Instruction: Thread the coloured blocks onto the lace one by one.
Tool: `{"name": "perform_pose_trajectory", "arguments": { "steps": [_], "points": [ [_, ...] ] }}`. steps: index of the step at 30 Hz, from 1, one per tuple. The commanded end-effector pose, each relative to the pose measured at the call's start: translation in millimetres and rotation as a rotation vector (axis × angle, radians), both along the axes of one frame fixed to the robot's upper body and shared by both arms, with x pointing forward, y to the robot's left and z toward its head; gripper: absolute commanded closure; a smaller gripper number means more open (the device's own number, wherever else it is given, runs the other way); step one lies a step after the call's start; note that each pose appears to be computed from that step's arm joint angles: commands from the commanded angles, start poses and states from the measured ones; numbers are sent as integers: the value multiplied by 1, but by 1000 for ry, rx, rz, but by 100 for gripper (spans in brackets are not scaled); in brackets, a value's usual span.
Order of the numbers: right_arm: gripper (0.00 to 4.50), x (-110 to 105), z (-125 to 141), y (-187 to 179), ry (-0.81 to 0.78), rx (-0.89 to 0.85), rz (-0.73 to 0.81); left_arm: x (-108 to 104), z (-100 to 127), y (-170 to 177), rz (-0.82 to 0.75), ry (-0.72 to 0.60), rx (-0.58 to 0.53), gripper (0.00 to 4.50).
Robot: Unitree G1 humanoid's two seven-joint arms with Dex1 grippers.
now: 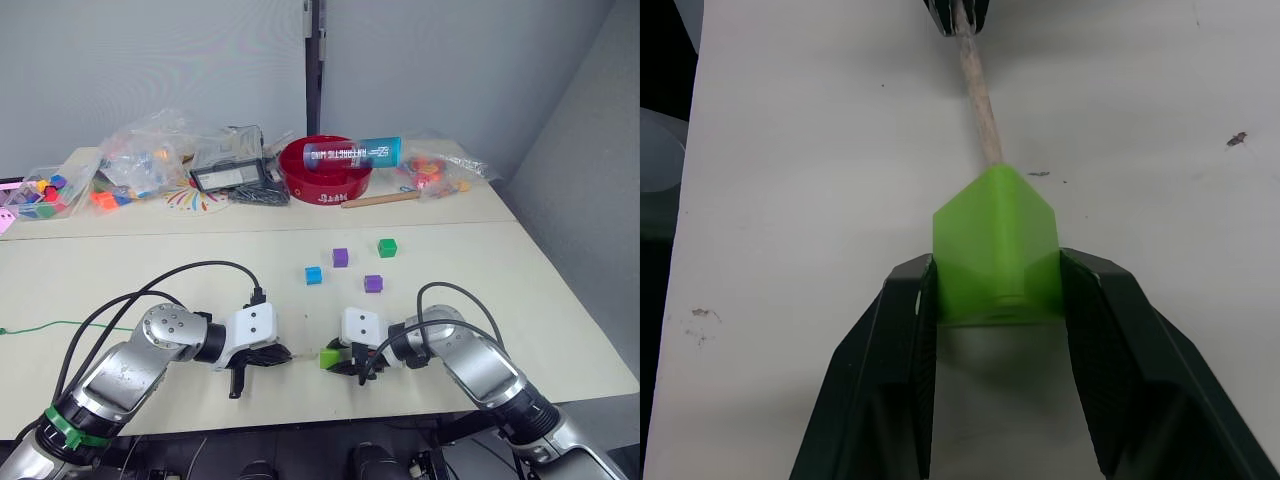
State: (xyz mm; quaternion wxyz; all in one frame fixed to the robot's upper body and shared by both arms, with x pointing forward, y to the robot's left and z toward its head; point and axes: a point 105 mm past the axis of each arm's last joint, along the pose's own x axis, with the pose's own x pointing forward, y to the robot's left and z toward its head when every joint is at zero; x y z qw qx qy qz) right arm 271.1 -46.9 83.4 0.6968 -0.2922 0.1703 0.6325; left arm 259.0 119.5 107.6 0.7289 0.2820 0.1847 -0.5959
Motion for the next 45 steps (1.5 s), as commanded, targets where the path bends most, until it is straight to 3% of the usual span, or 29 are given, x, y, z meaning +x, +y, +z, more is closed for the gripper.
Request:
{"name": "perform_pose_trajectory", "arguments": {
  "steps": [1,19,28,37,40,45],
  "points": [
    [319,-11,-25,0,85,-66,0,2,6,-6,-24,-33,-3,450],
    [319,-12,-22,8,84,-57,-14,8,2,-38,-100,-24,-52,450],
    [319,-11,-20,12,83,-49,-24,15,2,-54,-106,-16,-175,450],
    [319,-10,-22,10,82,-59,-35,16,21,-25,-90,-24,-181,156],
    [319,-8,-23,10,82,-66,-37,9,22,-8,-91,28,-173,156],
    [319,-8,-21,9,78,-74,-32,13,-1,17,-33,31,-118,156]
  ]
}}
